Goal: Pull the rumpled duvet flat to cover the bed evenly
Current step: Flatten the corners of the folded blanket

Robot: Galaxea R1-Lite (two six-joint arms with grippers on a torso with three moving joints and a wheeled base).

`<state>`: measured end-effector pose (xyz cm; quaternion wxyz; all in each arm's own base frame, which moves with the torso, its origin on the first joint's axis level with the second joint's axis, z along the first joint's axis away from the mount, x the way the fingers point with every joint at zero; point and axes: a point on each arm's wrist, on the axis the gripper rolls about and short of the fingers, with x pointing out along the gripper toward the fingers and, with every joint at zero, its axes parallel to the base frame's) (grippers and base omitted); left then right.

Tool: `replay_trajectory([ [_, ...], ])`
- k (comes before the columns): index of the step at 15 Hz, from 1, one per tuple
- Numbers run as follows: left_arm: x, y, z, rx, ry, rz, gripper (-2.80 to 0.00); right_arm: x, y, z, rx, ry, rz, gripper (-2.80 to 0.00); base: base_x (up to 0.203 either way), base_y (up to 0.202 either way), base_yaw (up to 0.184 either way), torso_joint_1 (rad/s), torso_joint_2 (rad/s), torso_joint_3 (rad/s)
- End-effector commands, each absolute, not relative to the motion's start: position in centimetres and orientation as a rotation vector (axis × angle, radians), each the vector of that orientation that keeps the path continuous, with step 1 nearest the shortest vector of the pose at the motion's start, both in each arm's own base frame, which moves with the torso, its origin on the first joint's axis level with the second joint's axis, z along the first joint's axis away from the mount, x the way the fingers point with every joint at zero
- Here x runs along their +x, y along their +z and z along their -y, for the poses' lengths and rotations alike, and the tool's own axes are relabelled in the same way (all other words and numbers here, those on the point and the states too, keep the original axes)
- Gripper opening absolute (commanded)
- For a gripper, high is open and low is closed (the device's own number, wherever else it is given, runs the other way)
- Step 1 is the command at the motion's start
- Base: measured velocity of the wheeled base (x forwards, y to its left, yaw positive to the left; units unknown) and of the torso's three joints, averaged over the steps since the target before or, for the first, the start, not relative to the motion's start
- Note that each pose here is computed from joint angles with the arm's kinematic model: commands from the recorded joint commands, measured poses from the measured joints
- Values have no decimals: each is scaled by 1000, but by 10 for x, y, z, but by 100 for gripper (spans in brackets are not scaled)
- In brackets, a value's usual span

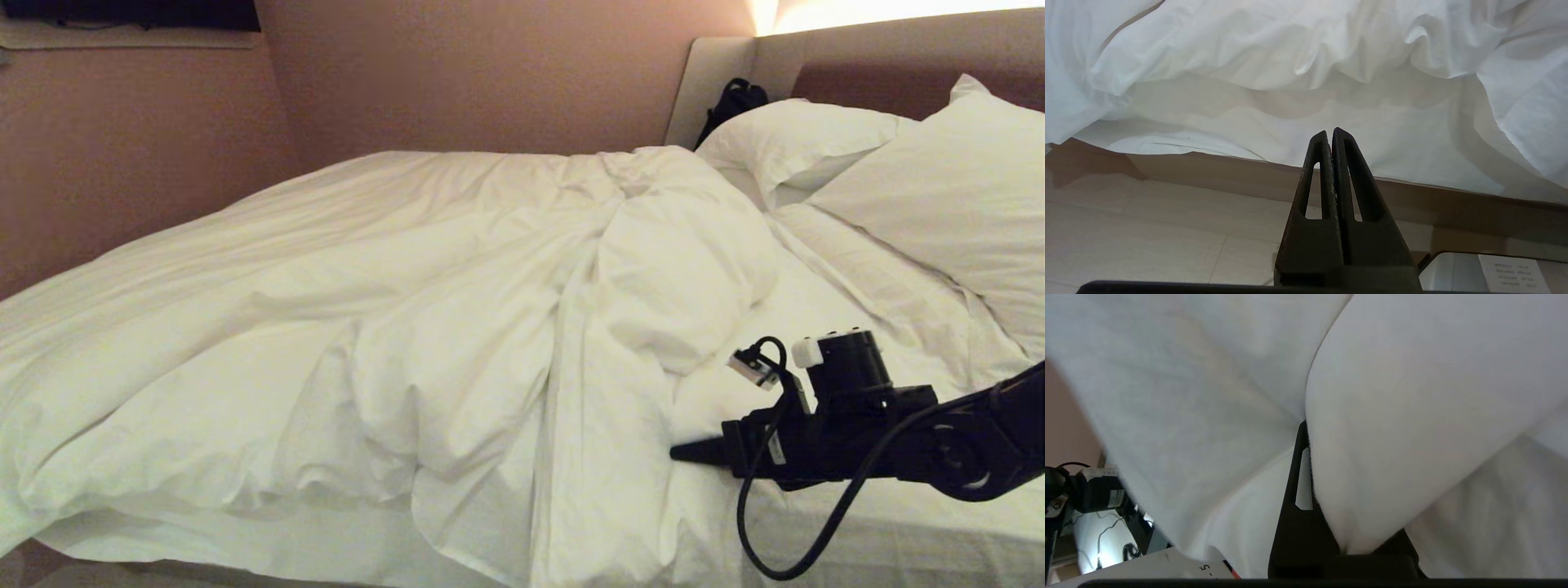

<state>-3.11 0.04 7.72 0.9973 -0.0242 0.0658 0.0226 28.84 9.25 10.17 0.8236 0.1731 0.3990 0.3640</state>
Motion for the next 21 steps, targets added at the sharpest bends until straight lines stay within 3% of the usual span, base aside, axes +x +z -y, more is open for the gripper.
replay_trajectory([
  [1, -31, 77, 0, -49, 46, -132, -280, 283, 119, -91, 369, 783, -791, -280, 0, 0, 0, 0, 0, 0],
  [9, -31, 77, 0, -49, 46, -132, -280, 260, 176, -75, 300, 679, -563, -280, 0, 0, 0, 0, 0, 0],
  [15, -31, 77, 0, -49, 46, -133, -280, 255, 184, -65, 47, 408, -443, -280, 0, 0, 0, 0, 0, 0],
  [21, -31, 77, 0, -49, 46, -132, -280, 219, 224, -55, 17, 371, -292, -280, 0, 0, 0, 0, 0, 0],
])
